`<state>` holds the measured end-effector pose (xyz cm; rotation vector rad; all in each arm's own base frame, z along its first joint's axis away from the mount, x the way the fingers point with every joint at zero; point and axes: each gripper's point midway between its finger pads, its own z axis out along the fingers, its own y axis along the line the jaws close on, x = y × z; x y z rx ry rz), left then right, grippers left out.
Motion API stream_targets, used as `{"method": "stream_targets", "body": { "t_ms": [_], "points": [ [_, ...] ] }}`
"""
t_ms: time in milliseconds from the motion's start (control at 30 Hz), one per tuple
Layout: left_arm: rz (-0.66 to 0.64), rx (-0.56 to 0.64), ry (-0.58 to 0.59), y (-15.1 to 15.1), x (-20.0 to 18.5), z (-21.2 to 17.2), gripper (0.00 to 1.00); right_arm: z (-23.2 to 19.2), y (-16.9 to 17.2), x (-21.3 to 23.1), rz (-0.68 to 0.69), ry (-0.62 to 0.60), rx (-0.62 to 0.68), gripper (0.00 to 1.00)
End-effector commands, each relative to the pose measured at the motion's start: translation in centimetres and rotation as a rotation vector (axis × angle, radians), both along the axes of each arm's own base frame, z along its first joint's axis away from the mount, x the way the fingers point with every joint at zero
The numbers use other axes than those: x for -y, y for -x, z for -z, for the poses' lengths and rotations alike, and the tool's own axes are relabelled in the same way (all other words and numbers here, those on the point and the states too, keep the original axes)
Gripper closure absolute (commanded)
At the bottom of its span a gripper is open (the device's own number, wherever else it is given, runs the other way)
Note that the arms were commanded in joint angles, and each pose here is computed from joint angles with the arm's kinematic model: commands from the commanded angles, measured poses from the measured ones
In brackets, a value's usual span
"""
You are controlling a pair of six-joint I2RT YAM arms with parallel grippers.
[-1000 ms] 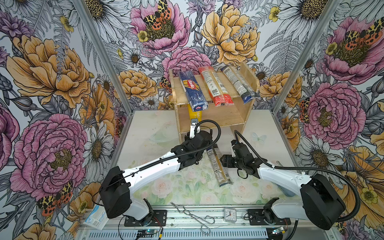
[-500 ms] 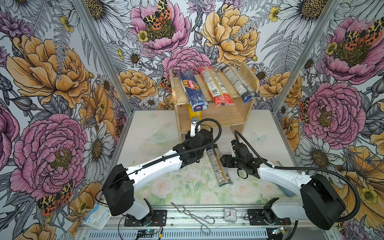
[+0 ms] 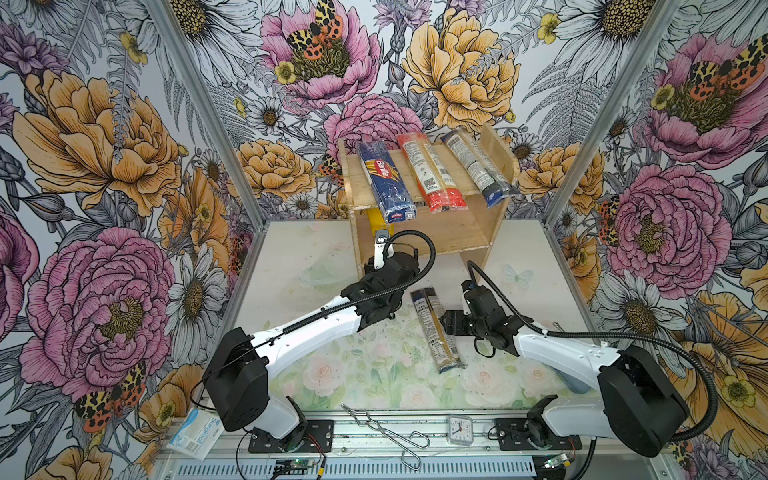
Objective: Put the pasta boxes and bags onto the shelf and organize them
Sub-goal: 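Push the yellow pack forward under the top shelf with the left gripper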
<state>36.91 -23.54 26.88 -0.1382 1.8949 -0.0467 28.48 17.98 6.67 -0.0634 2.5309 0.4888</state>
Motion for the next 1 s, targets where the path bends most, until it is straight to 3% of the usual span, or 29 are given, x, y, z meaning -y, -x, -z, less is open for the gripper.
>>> {"method": "stream_targets", "body": {
  "t_ms": [0, 867, 967],
  "points": [
    [-0.042, 0.139, 0.129, -0.6, -0.5, -5.2, 1.00, -1.0, -1.1, -0.6, -0.009, -0.014, 0.030, 0.23],
    [-0.024, 0.094, 0.134, -0.4, -0.4, -3.0, 1.00, -0.7, -1.4, -0.8, -0.017, -0.002, 0.025, 0.23],
    [-0.025, 0.088, 0.139, -0.4, -0.3, -2.6, 0.92, -0.7, -1.4, -0.8, -0.017, -0.002, 0.025, 0.23]
  ]
}}
